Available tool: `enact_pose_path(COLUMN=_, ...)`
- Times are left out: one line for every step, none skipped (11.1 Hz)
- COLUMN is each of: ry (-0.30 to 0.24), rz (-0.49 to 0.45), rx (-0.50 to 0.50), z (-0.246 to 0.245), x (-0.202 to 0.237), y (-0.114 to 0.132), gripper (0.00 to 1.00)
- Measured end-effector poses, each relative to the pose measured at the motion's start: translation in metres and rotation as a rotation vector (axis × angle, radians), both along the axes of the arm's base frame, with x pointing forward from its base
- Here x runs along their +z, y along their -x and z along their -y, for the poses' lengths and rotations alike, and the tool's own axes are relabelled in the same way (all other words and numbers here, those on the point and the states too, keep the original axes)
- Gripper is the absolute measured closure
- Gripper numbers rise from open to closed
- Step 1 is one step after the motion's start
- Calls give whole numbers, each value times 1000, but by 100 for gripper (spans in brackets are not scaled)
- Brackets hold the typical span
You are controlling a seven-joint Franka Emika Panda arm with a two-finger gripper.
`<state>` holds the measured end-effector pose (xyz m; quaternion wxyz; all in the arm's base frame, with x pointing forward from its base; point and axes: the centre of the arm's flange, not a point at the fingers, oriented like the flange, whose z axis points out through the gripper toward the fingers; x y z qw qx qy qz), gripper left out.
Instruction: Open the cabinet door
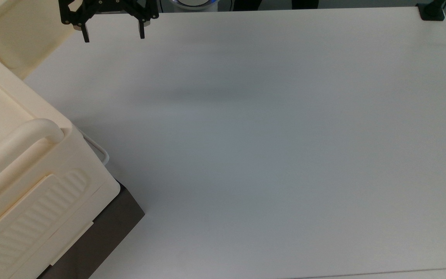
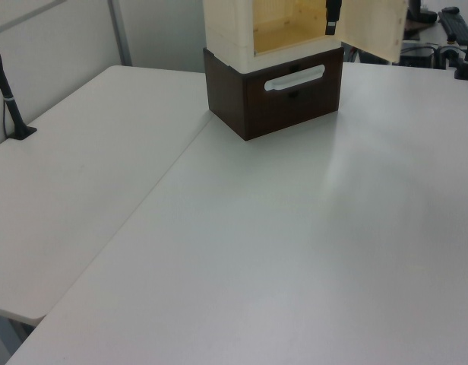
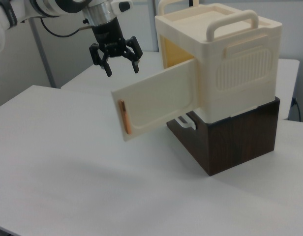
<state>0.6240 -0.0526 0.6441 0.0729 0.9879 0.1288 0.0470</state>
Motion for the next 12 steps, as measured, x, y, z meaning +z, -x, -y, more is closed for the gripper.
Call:
enact_pose_path(ry=-12, rz=5, rx=-50, z=-5, x=-2, y=-1, gripper=0)
enact_pose_path(ry=-28, rz=4, rx=-97, z=-15, x=-6, y=-2, gripper=0)
enact_pose_path(ry=-56, rz=-4, rx=-136, z=-27, x=-13, y=-2, gripper=0)
enact_pose_path(ry=-79, rz=-21, rx=-167, z=-41, x=-23, y=-3, gripper=0)
enact_pose_path(ry=-88, rz=-37, rx=-187, z=-52, x=-31, y=-2, gripper=0)
enact_pose_path(ry=-92, rz=-50, rx=-205, z=-60, x=-37, y=1, gripper=0)
enact_pose_path(ry=-95, rz=-59, rx=-219, z=-64, x=-40, y=6, gripper=0)
enact_pose_path(ry=-98, rz=-65, rx=-227, z=-65, x=-39, y=13, gripper=0)
enact_pose_path(ry=-101, rz=-74, rx=-240, z=-67, x=-40, y=21, gripper=0)
enact_pose_path(ry=-102, rz=-86, rx=-254, z=-69, x=-44, y=29, gripper=0)
enact_pose_path(ry=-102, rz=-100, rx=-259, z=-72, x=-48, y=35, gripper=0)
enact_pose_path(ry=-104, rz=-107, rx=-266, z=-75, x=-51, y=38, gripper=0)
